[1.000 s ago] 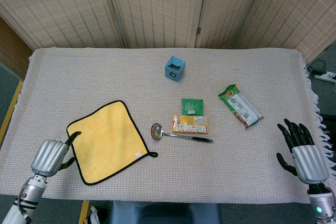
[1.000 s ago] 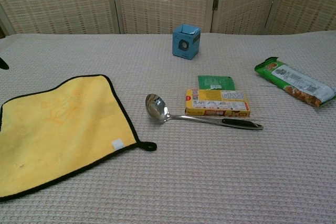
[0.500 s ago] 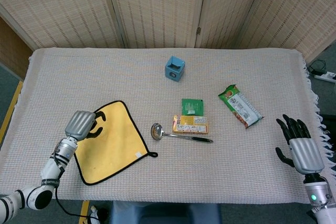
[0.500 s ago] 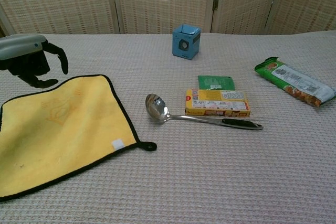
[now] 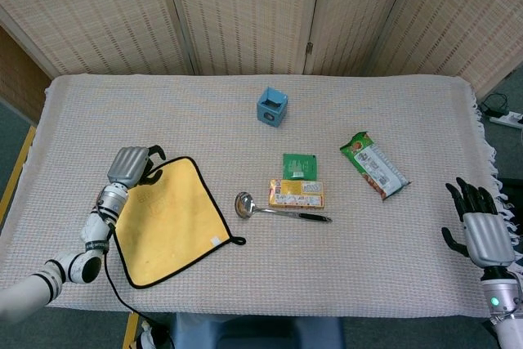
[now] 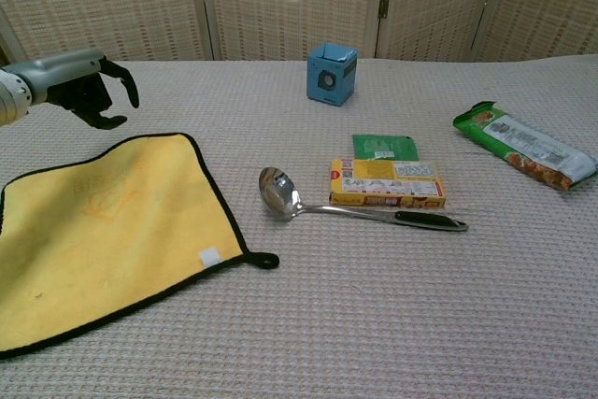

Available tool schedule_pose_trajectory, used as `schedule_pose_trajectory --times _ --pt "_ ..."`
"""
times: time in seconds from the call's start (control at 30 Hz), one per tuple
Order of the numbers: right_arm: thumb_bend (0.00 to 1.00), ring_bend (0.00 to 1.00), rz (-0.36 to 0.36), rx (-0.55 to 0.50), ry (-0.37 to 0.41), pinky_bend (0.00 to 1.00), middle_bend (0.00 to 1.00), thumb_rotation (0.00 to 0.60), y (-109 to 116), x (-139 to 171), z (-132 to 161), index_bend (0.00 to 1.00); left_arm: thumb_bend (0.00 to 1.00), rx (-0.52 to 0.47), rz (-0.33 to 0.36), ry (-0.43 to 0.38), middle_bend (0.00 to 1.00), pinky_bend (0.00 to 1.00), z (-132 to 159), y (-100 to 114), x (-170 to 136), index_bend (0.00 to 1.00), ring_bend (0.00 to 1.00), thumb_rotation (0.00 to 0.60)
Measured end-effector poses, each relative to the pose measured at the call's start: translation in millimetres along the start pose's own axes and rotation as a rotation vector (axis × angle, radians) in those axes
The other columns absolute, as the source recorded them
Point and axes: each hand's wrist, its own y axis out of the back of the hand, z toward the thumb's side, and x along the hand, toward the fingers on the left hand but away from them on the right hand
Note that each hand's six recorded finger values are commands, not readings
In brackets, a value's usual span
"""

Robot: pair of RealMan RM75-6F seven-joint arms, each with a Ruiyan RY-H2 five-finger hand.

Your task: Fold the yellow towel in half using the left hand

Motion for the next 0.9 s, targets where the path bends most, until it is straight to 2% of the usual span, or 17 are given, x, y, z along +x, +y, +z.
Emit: schedule_pose_trajectory --times 0.17,0.37,0.53,0.9 --pt "0.43 0.00 0.003 -0.001 -0.040 0.00 0.00 0.600 -1.6 0.4 -11.1 0.00 0.43 -0.020 -0.018 0.042 1.00 1.00 -10.2 -9.3 22.5 0.44 1.00 0.600" --pt "0.43 0.00 0.002 -0.009 -0.070 0.00 0.00 0.600 -1.8 1.0 -21.0 0.00 0.40 -0.074 -0.036 0.059 1.00 1.00 -7.7 -20.3 43.0 0.44 1.00 0.600" --pt "0.43 0.00 -0.016 -0.012 -0.078 0.00 0.00 0.600 0.8 2.2 -27.0 0.00 0.39 -0.105 -0.056 0.072 1.00 1.00 -4.3 -29.5 52.7 0.44 1.00 0.600" --pt "0.43 0.00 -0.009 -0.021 -0.084 0.00 0.00 0.600 1.0 4.4 -30.9 0.00 0.39 -0.129 -0.088 0.083 1.00 1.00 4.2 -40.9 63.8 0.44 1.00 0.600"
